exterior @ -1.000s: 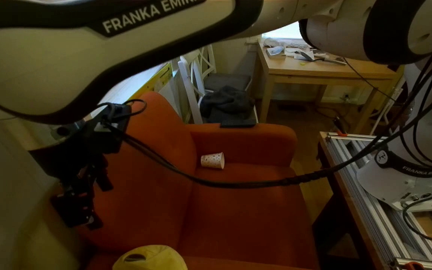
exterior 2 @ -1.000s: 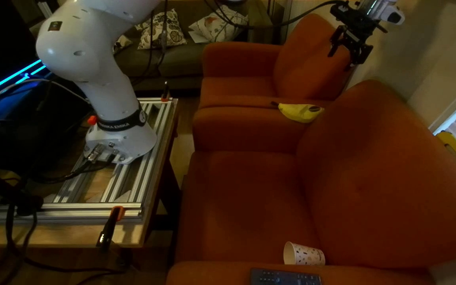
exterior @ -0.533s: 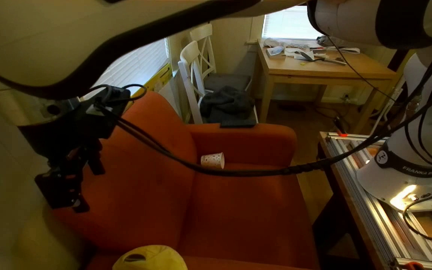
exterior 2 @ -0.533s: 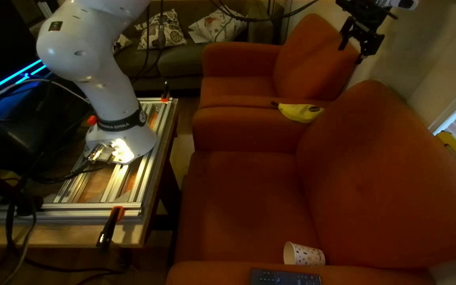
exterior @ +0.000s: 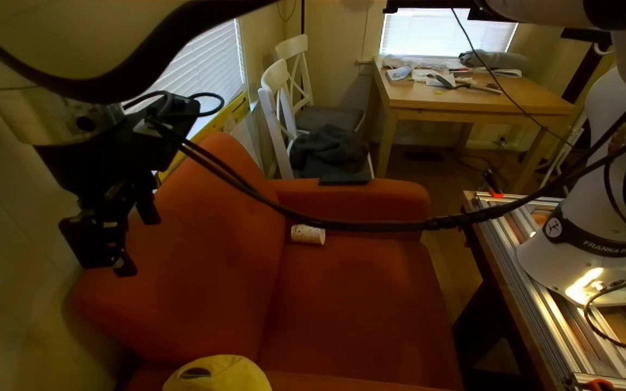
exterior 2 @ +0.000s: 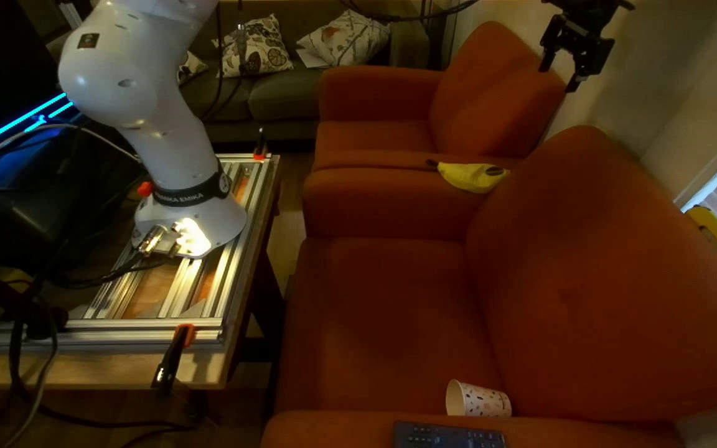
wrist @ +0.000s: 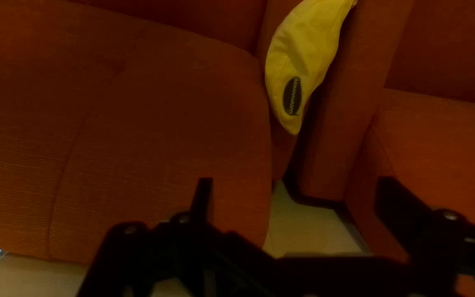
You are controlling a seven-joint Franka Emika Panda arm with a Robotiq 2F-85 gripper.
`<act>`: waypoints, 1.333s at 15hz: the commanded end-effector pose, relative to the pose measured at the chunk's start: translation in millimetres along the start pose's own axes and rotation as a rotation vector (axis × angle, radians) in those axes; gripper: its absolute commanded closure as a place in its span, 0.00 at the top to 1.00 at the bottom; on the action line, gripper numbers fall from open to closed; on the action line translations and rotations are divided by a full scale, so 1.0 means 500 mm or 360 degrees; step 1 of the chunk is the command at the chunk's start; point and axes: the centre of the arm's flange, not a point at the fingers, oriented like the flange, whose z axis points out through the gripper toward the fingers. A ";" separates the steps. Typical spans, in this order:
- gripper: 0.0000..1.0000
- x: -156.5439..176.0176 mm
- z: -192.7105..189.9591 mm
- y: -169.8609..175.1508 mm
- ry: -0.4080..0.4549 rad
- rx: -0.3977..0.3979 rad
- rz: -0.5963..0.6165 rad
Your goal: Put the banana plush toy on the left armrest of the sofa on the right.
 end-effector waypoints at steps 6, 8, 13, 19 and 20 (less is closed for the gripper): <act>1.00 -0.104 -0.060 0.034 0.0172 -0.0124 0.0200; 1.00 -0.119 -0.067 0.036 0.0191 -0.0123 0.0241; 1.00 -0.162 -0.074 0.041 0.0240 -0.0123 0.0360; 1.00 -0.144 -0.080 0.050 0.0236 -0.0109 0.0431; 1.00 -0.151 -0.081 0.051 0.0234 -0.0112 0.0441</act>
